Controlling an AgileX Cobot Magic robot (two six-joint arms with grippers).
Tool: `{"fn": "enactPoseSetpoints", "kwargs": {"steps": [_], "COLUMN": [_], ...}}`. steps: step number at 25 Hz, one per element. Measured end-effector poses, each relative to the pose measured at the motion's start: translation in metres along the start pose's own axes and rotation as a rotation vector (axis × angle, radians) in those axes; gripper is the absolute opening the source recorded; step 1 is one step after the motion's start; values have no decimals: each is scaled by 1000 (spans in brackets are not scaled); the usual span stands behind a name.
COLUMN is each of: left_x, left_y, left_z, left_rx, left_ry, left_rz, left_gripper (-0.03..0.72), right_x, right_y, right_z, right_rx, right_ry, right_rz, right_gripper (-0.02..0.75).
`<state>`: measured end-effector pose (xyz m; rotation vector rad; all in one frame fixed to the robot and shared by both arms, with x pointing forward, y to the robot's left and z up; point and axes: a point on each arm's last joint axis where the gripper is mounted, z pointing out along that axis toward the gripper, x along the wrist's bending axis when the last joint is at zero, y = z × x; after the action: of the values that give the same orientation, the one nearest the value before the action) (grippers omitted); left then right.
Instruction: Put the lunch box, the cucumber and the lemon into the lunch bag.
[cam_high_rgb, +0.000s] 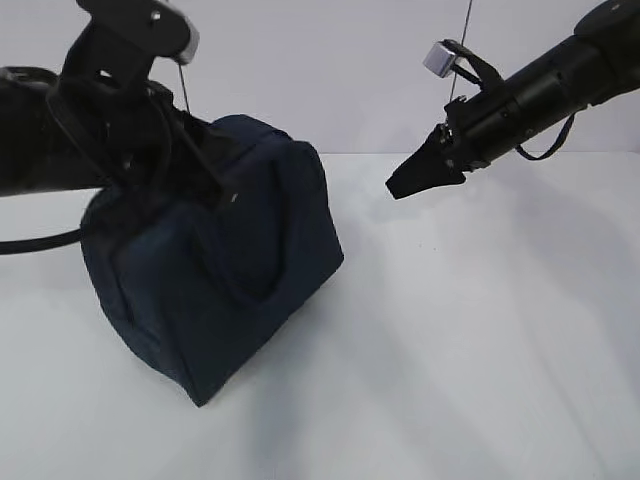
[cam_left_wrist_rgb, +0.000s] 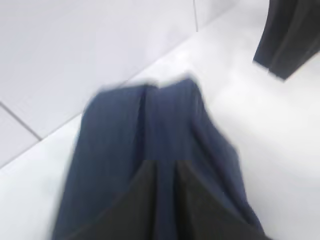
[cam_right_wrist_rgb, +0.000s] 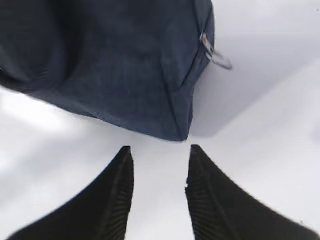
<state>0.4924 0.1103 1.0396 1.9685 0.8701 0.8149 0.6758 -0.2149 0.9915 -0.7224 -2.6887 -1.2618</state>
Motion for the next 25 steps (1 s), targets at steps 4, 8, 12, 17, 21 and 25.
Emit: {"fn": "enactPoseSetpoints", "kwargs": {"steps": [4, 8, 12, 17, 21, 25], "left_x": [-3, -3, 1, 7, 11, 12], "left_y": [7, 9, 21, 36, 33, 16], "left_z": [-3, -7, -25, -52, -74, -87], "left_rx": [-19, -28, -81, -167, -199, -183], "left_ry": [-46, -60, -67, -79, -81, -74], "left_rz": [-58, -117, -189, -247, -314, -335], "left_gripper": [162, 228, 288, 312, 314, 316], "right_x": [2, 5, 20, 39, 55, 70], "right_y": [1, 3, 19, 36, 45, 53], "right_z": [-3, -8, -29, -53, -72, -90], "right_rx": [7, 32, 17, -4, 5, -9], "right_ry": [-7, -23, -64, -103, -145, -183], "right_rz": [-40, -56, -101, -79, -74, -37], "right_gripper": [286, 287, 287, 287, 287, 287]}}
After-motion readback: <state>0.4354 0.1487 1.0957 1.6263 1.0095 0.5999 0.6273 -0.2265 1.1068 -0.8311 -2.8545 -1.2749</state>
